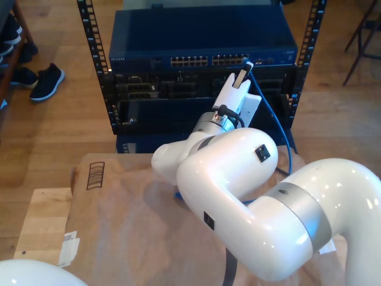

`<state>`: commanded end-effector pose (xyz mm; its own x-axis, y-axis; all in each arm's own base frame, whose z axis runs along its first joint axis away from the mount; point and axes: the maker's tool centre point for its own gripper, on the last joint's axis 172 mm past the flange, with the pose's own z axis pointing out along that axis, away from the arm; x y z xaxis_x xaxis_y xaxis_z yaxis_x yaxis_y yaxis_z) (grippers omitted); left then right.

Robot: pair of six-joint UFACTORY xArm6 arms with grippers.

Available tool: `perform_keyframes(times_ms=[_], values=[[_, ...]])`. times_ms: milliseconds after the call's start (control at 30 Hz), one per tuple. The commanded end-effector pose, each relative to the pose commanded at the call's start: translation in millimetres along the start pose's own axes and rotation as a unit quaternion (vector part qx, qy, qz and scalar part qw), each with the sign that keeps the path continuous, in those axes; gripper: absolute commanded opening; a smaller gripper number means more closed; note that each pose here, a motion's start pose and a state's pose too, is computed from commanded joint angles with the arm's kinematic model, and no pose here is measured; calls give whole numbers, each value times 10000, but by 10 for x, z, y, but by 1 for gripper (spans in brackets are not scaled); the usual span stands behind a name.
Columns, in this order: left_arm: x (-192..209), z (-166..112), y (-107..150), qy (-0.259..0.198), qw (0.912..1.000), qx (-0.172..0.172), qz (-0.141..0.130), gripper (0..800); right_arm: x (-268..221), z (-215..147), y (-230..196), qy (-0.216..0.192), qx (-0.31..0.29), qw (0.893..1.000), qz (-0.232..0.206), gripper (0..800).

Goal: Grab the cable and plug it in

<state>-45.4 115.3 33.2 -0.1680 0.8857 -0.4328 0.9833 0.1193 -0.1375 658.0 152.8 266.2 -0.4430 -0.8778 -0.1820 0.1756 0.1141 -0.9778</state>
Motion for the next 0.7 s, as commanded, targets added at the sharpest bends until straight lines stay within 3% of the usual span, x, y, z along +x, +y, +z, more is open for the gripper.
perform_keyframes(times_ms=[700], values=[[0, 0, 0, 0, 10000, 0, 0, 800, 17, 15, -5, 22, 3, 10000, 15, 0]])
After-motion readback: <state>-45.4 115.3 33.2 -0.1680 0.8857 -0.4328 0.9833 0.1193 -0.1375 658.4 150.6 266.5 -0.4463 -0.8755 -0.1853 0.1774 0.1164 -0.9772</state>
